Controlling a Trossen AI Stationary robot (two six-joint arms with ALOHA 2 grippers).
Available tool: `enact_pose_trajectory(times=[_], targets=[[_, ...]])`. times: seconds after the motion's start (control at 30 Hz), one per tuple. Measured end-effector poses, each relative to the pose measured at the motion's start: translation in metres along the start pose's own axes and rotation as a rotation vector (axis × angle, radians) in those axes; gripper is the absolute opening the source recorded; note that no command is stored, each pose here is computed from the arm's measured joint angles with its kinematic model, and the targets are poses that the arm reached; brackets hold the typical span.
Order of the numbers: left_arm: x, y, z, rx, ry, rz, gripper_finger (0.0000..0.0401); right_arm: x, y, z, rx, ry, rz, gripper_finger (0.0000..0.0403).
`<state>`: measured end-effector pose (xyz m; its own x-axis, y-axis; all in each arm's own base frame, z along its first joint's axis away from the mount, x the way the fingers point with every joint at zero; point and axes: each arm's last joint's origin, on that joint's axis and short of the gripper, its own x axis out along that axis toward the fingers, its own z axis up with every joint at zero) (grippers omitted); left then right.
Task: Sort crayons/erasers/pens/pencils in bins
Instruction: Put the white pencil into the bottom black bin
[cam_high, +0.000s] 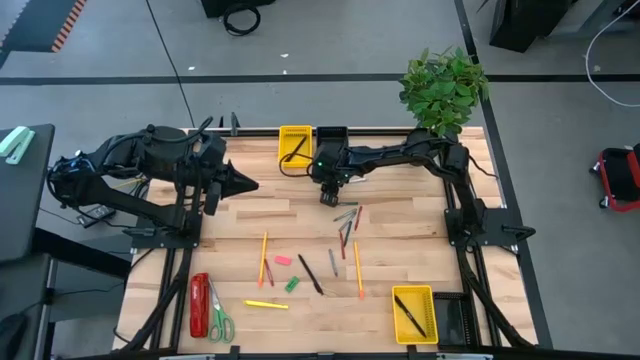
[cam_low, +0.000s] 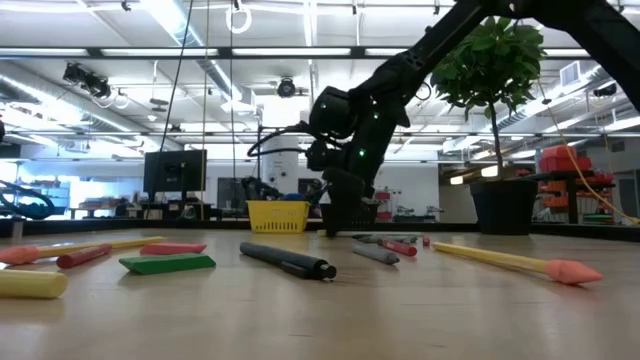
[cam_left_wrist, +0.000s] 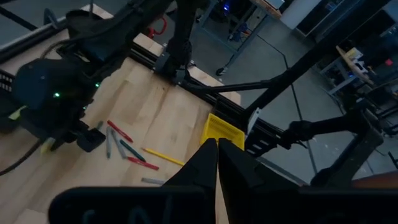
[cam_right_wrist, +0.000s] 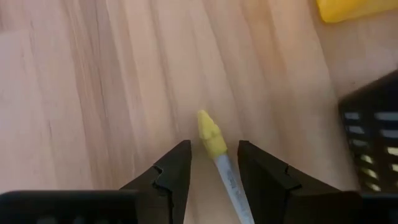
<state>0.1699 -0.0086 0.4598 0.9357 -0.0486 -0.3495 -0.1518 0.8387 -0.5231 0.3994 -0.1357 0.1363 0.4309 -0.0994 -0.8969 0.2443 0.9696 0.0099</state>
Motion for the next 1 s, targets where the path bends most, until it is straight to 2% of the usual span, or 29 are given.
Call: enact_pose_trajectory(times=[0.33, 0.63, 0.73, 0.9, 1.0], targets=[[0.000, 0.001, -0.002, -0.007, 0.024, 0.013, 0.0019, 0.004, 0.007, 0.001, -0.006, 0.006, -0.018, 0.0130], [0.000, 0.002, -0.003, 0.001, 0.033, 0.018, 0.0023, 0.003, 0.017, -0.002, -0.026, 0.044, -0.020, 0.0045], [0.000, 0.002, -0.003, 0.001, 0.032, 0.017, 0.0024, 0.003, 0.020, -0.002, -0.026, 0.048, -0.036, 0.0030], [-0.001, 0.002, -0.003, 0.034, 0.031, 0.016, 0.0017, -0.009, 0.020, 0.006, 0.025, 0.058, -0.021, 0.0031], [-0.001, 0.002, -0.003, 0.063, 0.031, 0.015, 0.0015, -0.031, 0.021, 0.021, 0.073, 0.022, -0.019, 0.0032]])
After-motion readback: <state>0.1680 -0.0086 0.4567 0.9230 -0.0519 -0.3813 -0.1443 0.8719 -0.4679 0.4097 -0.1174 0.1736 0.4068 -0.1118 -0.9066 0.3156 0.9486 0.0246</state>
